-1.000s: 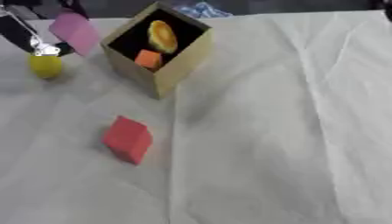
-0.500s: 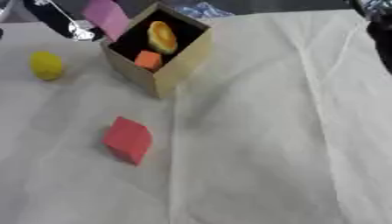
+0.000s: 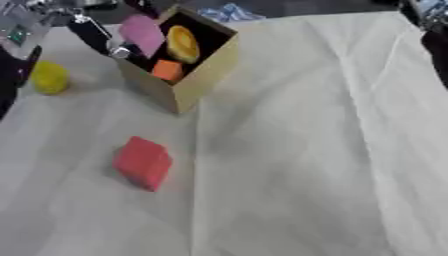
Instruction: Pick up objects on the table and place them in the box.
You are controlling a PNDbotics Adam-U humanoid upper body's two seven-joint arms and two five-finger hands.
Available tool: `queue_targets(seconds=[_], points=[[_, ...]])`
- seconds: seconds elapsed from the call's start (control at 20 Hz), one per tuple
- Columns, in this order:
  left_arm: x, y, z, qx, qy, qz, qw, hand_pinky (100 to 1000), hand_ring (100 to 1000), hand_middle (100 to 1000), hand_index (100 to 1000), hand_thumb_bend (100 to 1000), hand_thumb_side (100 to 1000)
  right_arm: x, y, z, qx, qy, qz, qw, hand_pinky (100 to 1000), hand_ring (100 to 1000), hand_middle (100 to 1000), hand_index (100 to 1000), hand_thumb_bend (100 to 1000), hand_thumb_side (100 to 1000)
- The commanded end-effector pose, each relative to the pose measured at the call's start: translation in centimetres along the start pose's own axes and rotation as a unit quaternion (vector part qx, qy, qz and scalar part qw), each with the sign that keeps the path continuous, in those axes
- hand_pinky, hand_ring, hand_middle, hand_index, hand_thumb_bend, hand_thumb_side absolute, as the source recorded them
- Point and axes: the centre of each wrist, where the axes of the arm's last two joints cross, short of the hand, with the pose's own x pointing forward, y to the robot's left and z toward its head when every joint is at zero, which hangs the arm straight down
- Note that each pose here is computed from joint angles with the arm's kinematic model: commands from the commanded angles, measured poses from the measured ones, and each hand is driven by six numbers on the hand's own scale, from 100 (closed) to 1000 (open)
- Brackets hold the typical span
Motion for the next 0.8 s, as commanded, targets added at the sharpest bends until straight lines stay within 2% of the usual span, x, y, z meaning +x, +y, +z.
queue_targets(seconds=[0.05,0.25,0.4,0.6,0.8], points=[[-0.7,1.3,0.7,0.005,0.015,-0.026,1.0,863,852,853,948,589,531,0.9,-0.2,-0.3,0.004,-0.016,0.004,1.0,887,856,678,847,100,707],[-1.4,1.2,1.5,0.009,0.027,-0.03,0.999,858,838,829,930,557,498,0.8,-0.2,-0.1,0.003,-0.012,0.002,1.0,887,856,678,847,100,706],[-2.5,1.4,3.1,0.02,0.041,-0.021,0.999,848,815,797,901,519,475,0.7,-0.3,0.0,0.003,-0.012,0.003,1.0,887,856,678,847,100,704],[-4.9,1.5,6.8,0.027,0.082,-0.005,0.996,841,801,774,878,510,462,0.6,-0.5,0.3,-0.002,-0.008,0.009,1.0,887,856,678,847,100,704],[-7.1,0.4,10.7,0.027,0.136,0.024,0.99,842,794,766,872,487,457,0.5,-0.9,0.5,-0.011,-0.004,0.016,1.0,887,857,678,847,100,705]])
